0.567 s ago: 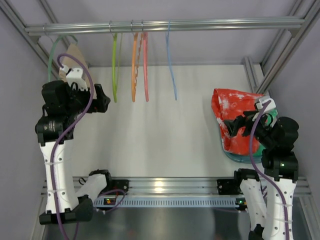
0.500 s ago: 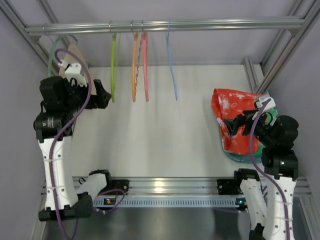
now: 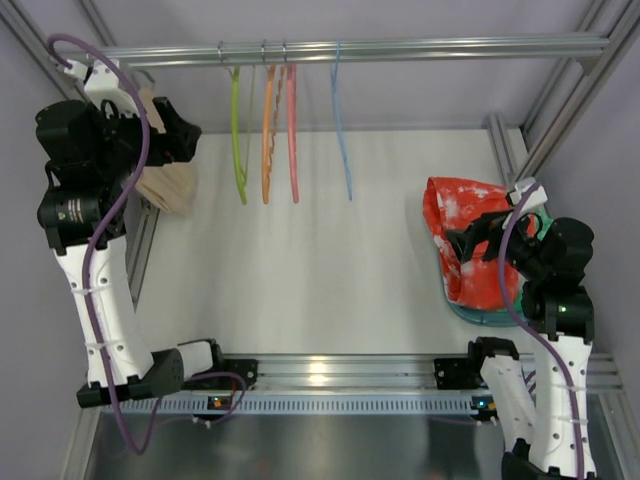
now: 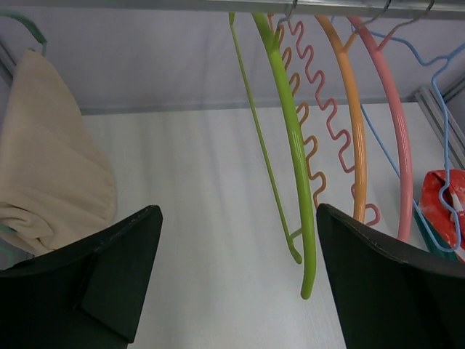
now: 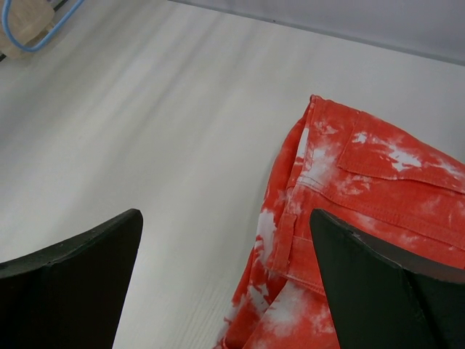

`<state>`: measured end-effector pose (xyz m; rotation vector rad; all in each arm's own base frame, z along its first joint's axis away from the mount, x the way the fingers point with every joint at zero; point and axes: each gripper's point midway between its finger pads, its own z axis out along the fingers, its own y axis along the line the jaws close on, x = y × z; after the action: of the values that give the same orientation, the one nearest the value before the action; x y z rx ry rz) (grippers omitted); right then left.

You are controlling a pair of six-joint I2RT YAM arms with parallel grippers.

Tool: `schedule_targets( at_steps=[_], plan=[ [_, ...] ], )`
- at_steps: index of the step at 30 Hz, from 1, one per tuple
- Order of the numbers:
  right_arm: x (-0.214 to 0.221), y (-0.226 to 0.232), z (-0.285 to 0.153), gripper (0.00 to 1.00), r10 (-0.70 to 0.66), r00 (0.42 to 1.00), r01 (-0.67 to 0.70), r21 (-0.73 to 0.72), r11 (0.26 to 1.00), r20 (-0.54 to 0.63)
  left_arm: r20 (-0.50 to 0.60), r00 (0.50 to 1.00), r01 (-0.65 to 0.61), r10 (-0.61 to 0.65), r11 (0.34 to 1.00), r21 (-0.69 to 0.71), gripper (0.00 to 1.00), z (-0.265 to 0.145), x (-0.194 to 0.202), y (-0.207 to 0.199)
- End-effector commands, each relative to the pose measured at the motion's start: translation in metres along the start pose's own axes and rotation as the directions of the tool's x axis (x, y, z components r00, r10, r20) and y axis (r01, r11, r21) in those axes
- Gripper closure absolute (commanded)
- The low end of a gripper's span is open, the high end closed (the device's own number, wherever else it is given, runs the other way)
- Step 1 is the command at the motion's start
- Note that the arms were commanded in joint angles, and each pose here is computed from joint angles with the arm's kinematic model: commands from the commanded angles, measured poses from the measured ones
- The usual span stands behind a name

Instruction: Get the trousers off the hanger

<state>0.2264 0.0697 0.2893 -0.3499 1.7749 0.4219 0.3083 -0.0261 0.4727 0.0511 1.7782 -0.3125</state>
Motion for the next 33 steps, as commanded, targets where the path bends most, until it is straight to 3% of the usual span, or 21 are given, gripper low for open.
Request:
schedule_targets(
  at_steps=[1, 10, 13, 22, 28, 33],
  plan=[
    [-0.026, 0.002, 0.001, 0.01, -0.048, 0.996, 0.049, -0.017, 0.999, 0.077, 0.063, 0.998, 0.006, -0.003, 0.999, -0.051, 0.07, -0.001, -0.025, 0.017],
    [-0.021, 0.001, 0.004, 0.0, -0.039, 0.997, 0.041, -0.024, 0.999, 0.065, 0.125, 0.989, 0.083, -0.08, 0.996, -0.021, 0.11, -0.021, -0.055, 0.081],
    [-0.019, 0.001, 0.004, 0.01, -0.04, 0.997, 0.042, -0.024, 0.999, 0.063, 0.15, 0.985, 0.1, -0.086, 0.991, -0.087, 0.12, -0.028, -0.06, 0.115],
    [-0.011, -0.002, 0.009, 0.01, -0.027, 0.998, 0.028, -0.021, 0.999, 0.05, 0.101, 0.992, 0.092, -0.074, 0.977, -0.192, 0.12, -0.012, -0.041, 0.171],
    [-0.009, -0.005, 0.012, 0.01, -0.025, 0.999, 0.026, -0.017, 1.0, 0.047, 0.045, 0.982, 0.186, -0.182, 0.974, -0.129, 0.19, 0.01, -0.017, 0.185],
    [-0.007, -0.007, 0.014, 0.01, -0.023, 0.998, 0.024, -0.012, 1.0, 0.052, -0.012, 0.961, 0.277, -0.278, 0.954, 0.118, 0.28, 0.019, -0.015, 0.148]
  ],
)
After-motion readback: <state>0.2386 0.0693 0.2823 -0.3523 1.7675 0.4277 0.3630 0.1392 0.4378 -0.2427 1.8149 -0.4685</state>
